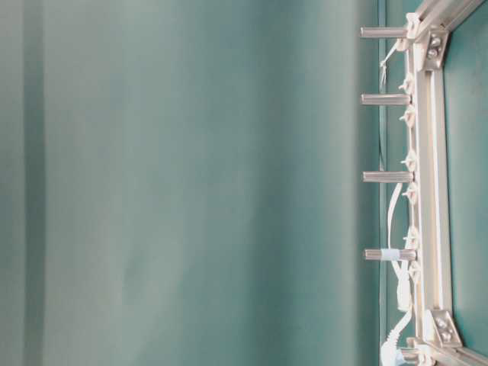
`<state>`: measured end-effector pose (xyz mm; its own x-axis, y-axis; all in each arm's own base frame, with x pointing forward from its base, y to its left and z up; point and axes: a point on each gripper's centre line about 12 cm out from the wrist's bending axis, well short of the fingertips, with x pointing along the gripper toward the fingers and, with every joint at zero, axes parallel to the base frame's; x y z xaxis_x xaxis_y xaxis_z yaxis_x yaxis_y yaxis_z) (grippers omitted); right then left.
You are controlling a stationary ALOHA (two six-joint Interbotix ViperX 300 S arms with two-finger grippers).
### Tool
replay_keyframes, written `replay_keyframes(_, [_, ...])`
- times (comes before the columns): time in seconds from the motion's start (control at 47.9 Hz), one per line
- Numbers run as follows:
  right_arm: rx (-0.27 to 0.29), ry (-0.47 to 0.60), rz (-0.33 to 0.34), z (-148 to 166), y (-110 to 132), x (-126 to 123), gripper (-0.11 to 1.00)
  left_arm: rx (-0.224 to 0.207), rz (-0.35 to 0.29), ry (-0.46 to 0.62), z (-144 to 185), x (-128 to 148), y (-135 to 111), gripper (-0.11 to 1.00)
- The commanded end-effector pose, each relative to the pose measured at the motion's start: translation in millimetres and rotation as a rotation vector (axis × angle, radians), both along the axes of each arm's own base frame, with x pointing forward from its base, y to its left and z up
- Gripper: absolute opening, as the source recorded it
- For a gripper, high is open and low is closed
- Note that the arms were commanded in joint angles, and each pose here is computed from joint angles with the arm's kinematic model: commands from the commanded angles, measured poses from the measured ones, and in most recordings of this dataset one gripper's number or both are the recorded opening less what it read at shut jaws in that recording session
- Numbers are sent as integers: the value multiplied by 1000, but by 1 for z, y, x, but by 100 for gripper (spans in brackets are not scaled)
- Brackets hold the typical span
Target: Insert the wire through the string loop located on the right side.
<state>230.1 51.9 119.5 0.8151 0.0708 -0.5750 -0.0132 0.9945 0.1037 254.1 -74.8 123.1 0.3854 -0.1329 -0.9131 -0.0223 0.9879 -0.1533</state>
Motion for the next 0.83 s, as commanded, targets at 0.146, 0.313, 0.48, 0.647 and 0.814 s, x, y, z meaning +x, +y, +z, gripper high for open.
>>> replay_keyframes(0.146, [9, -34, -3, 8, 1, 6, 99, -6, -21, -73, 14, 3, -2, 68])
replay_keyframes(0.313, [20, -72, -2, 18, 1, 5, 99, -15, -23, -112, 24, -1, 0, 71])
replay_keyframes(0.48, [33, -115, -1, 27, -1, -3, 99, -25, -17, -170, 39, -2, 3, 72])
replay_keyframes(0.647, [55, -185, -8, 43, -5, -8, 99, 5, -15, -275, 65, 3, 15, 72])
replay_keyframes(0.814, [71, -250, -33, 57, -12, -12, 99, 39, 6, -326, 77, 4, 29, 71])
